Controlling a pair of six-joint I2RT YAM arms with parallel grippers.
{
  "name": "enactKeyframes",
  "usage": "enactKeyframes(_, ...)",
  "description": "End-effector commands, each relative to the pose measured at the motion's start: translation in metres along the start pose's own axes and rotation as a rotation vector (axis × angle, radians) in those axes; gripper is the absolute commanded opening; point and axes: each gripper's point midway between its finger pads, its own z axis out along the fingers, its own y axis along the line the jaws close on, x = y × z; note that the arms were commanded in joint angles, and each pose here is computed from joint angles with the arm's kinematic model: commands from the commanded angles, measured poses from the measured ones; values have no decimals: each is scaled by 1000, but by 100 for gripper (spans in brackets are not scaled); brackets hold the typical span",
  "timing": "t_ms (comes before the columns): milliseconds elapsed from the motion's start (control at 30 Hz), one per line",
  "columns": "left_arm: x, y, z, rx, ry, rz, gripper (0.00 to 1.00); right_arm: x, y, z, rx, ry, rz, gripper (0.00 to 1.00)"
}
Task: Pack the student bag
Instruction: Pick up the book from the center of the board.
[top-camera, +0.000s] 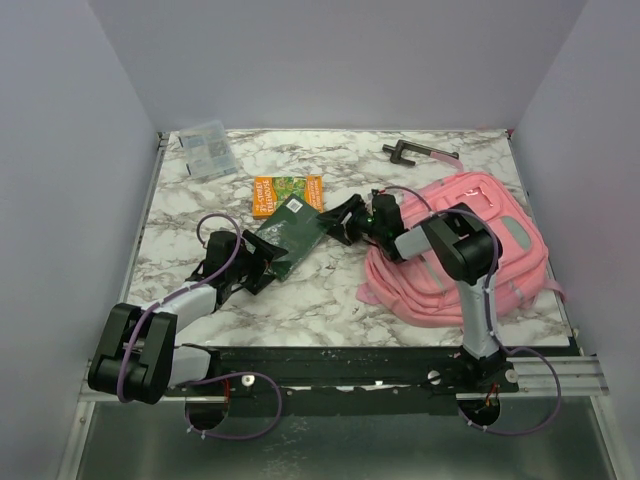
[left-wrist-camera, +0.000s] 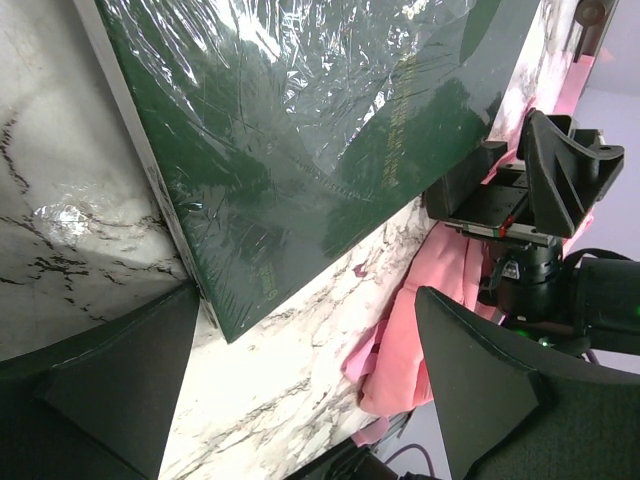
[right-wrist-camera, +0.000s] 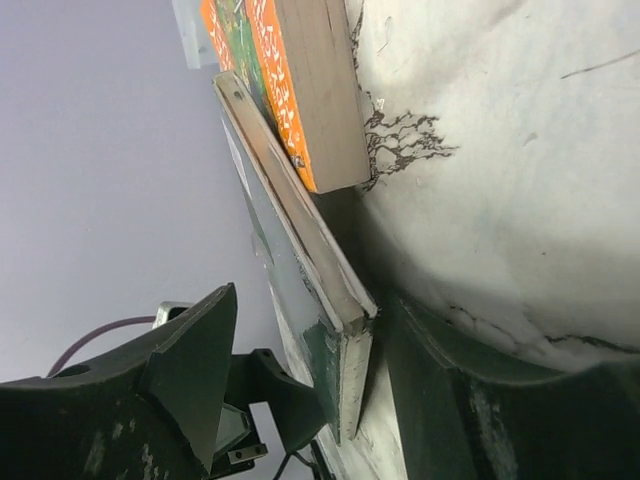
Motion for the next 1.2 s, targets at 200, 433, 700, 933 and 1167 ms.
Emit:
enactKeyframes(200,10,-1,-5,31,40,4,92,13,-11,12,-52,20,34,34)
enactKeyframes(433,13,-26,-35,179,5,89,97,14,37,-5,-155,26,12,7)
enactKeyframes(700,14,-60,-91,329,-80,187,98,4,130,-56,-369,22,28,0)
enactKeyframes(933,28,-100,-128,471,-25,214,98,-9,181,-118,-533,-25,89,0)
enactKeyframes(1167,38,-157,-156,676,77,209,98,2,200,-159,-619,-9,105,0)
